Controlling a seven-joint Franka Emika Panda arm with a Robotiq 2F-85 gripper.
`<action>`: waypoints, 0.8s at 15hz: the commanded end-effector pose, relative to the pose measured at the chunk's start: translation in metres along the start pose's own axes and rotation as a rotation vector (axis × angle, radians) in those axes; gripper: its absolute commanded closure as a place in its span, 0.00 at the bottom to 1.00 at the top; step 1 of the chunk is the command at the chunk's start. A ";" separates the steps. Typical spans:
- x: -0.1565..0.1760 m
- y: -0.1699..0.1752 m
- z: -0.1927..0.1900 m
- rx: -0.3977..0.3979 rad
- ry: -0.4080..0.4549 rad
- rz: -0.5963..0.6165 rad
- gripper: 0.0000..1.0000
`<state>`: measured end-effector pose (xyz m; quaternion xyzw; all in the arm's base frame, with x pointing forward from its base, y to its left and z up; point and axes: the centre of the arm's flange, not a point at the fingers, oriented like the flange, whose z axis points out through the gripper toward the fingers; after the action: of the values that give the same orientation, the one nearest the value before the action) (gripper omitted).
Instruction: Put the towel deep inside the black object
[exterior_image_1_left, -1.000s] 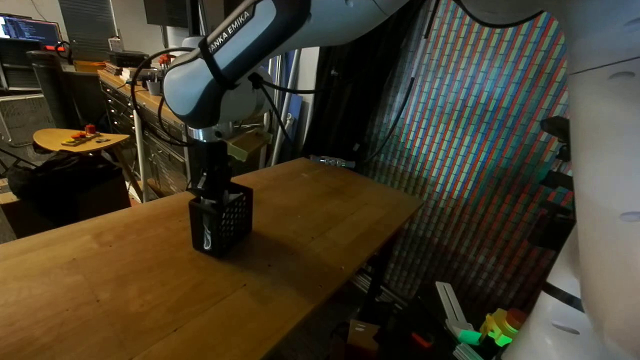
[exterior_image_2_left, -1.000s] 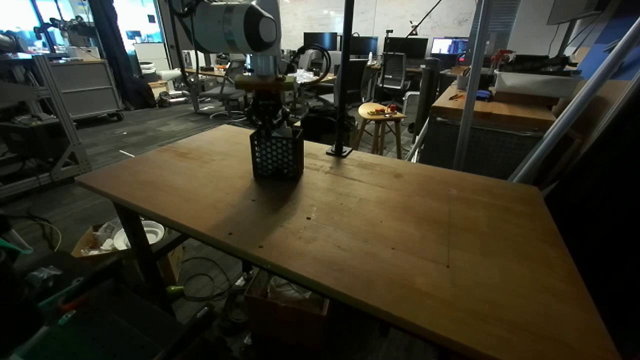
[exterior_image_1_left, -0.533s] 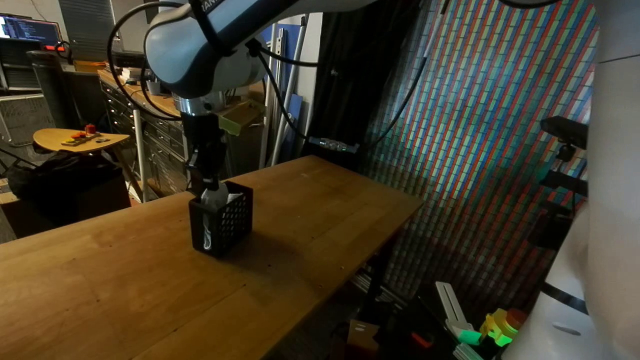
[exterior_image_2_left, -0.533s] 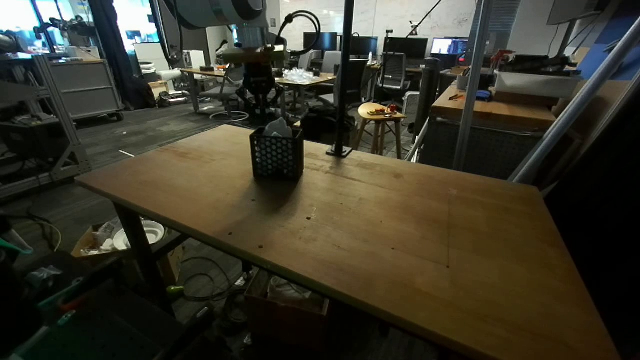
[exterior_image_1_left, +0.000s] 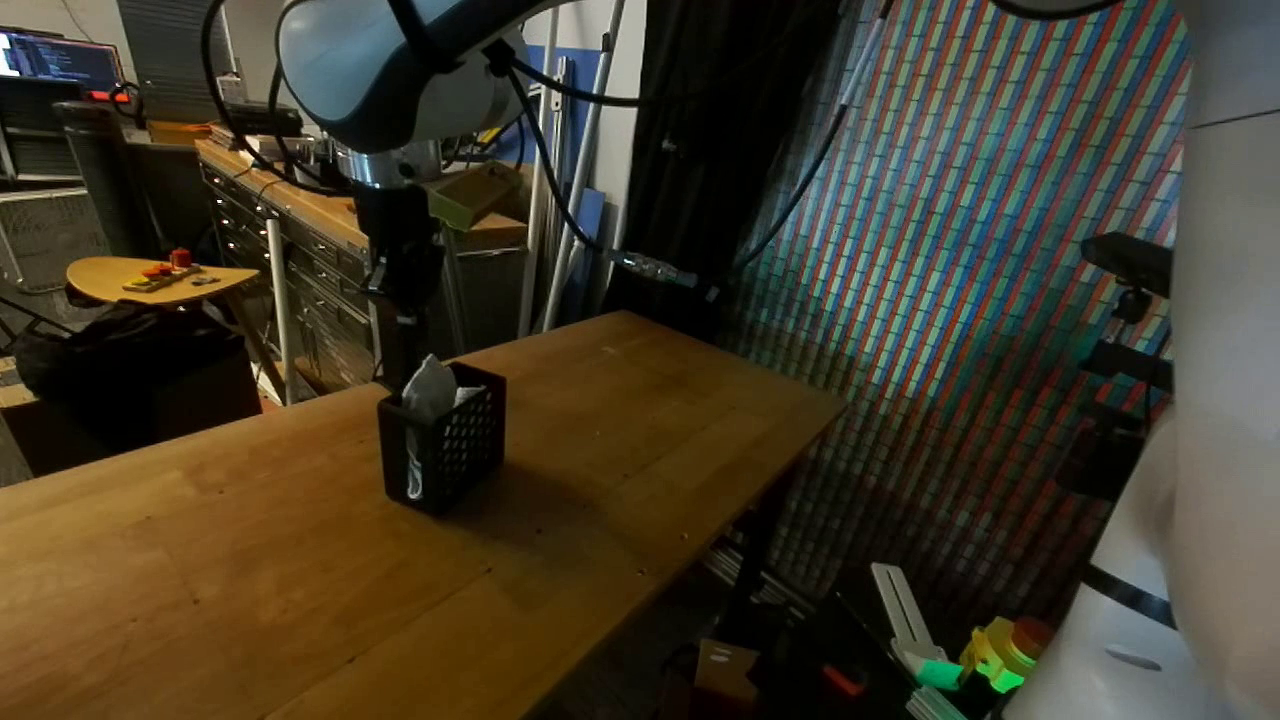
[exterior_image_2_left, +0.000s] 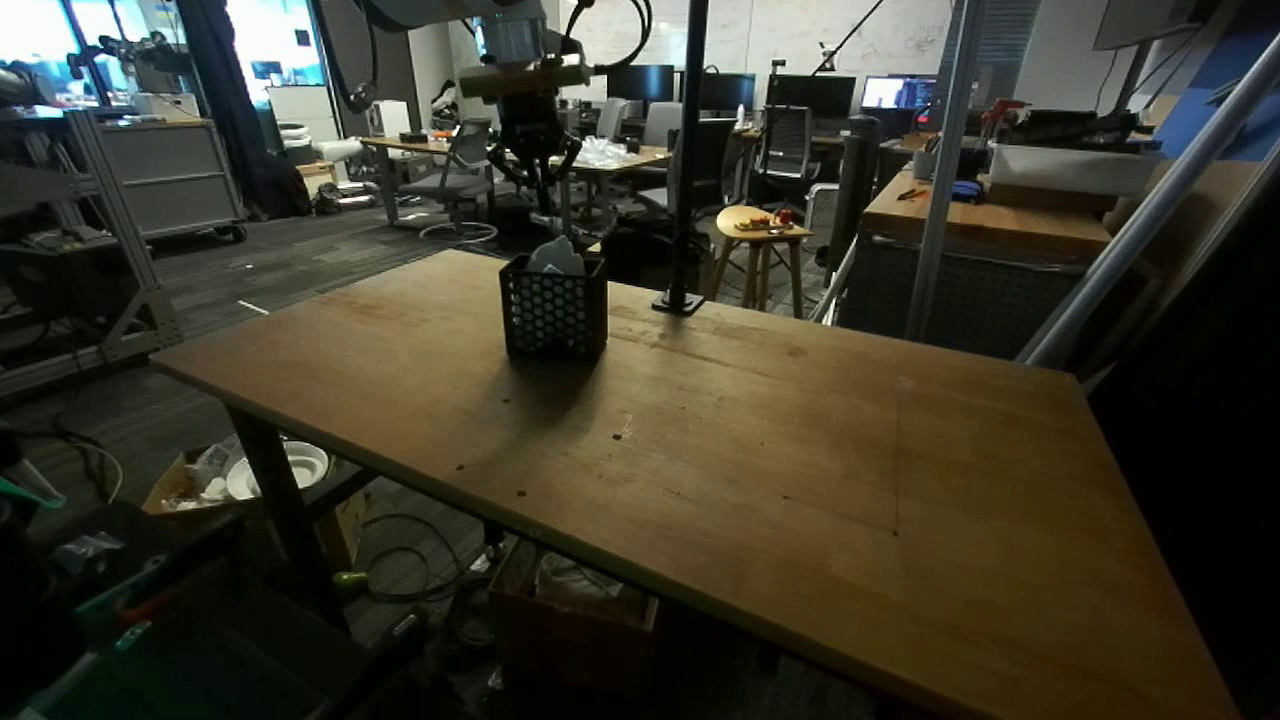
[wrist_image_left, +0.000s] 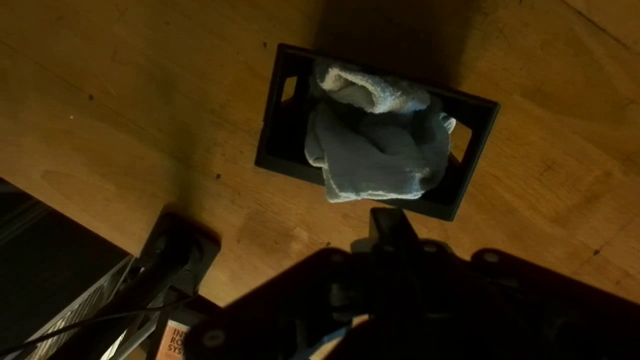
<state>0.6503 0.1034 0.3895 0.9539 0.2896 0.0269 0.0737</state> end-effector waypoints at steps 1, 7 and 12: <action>0.024 0.017 0.006 -0.005 0.001 -0.025 0.99; 0.036 0.030 0.036 0.020 0.000 -0.041 0.99; 0.023 0.033 0.055 0.035 -0.014 -0.023 0.99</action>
<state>0.6890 0.0901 0.3411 0.9514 0.3005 0.0110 0.0664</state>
